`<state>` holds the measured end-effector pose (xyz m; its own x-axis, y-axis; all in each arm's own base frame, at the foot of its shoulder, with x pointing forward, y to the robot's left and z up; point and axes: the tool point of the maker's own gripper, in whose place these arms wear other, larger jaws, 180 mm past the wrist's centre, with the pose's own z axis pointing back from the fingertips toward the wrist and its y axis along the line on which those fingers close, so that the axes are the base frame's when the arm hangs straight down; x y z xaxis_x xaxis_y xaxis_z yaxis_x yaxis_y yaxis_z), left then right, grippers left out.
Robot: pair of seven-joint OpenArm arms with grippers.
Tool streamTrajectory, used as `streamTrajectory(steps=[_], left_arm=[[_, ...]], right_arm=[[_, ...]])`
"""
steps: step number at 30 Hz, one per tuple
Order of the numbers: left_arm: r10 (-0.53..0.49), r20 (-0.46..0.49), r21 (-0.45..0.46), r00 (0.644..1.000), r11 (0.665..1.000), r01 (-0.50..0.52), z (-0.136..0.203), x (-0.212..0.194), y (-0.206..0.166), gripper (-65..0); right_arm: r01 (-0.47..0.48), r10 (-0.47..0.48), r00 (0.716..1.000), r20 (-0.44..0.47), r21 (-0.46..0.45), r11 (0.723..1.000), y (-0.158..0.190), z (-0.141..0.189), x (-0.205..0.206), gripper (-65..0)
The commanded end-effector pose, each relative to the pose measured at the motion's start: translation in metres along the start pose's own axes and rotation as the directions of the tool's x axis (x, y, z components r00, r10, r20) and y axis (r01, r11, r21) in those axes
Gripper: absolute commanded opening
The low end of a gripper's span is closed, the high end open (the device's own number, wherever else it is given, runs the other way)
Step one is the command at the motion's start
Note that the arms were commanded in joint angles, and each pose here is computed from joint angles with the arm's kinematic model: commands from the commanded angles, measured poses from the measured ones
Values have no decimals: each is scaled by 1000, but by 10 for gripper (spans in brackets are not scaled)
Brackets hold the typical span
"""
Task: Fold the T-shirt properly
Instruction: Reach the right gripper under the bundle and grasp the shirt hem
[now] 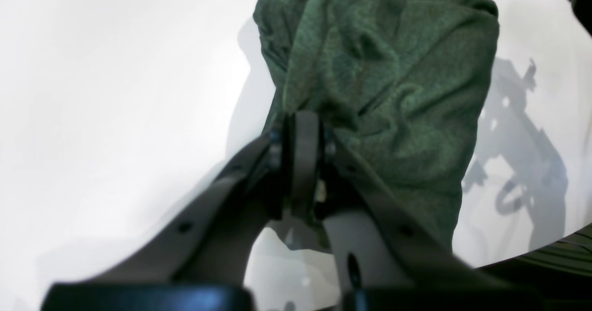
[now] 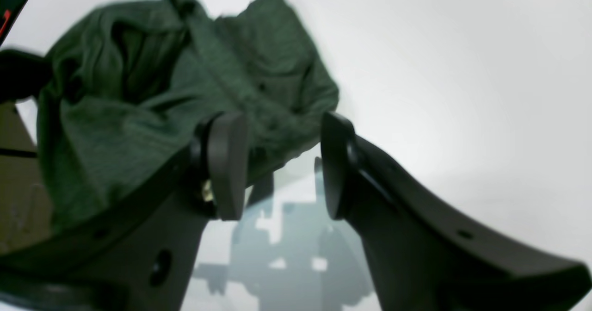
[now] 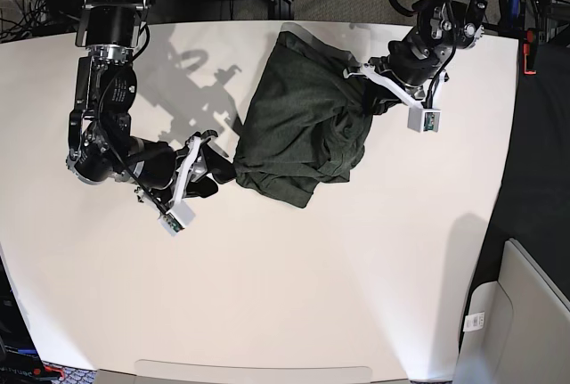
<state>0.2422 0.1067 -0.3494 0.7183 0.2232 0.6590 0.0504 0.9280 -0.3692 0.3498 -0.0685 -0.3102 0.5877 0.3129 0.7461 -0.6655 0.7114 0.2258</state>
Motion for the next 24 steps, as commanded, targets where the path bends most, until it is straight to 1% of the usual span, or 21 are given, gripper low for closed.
streamTrajectory(steps=[1,4,6,11,14,16,18,20,21,24], left_arm=[[-10,24,3,1000,1000,10,2,6,1,-642],[-3,1,17,1000,1000,3,5,-4,6,-642],[6,-1,37,1000,999,-6,7,-5,14,-642],[31,-1,91,1000,995,-31,15,-9,33,-642],[34,-5,97,999,995,-33,16,-11,35,-642],[35,-4,96,999,995,-35,16,-11,35,-642],[35,-4,96,999,995,-35,16,-11,35,-642],[35,-4,96,999,995,-35,16,-11,35,-642],[35,-3,96,999,995,-34,15,-11,35,-642],[34,-2,95,999,995,-34,15,-10,35,-642]], right_arm=[[-31,31,998,57,-6,1000,-2,6,21,-407],[-46,48,996,81,-24,999,-6,6,32,-407],[-38,40,996,82,-24,999,-8,2,36,-407],[-24,23,995,98,17,1000,-5,-12,54,-407],[-79,74,991,113,37,996,3,-21,72,-406],[-142,140,986,90,15,990,7,-27,82,-406],[-212,212,976,57,1,977,18,-38,91,-406],[-293,294,956,17,-24,956,27,-47,101,-406],[-337,337,941,-2,-33,941,33,-53,106,-406],[-473,470,881,-57,-60,879,44,-66,116,-405]])
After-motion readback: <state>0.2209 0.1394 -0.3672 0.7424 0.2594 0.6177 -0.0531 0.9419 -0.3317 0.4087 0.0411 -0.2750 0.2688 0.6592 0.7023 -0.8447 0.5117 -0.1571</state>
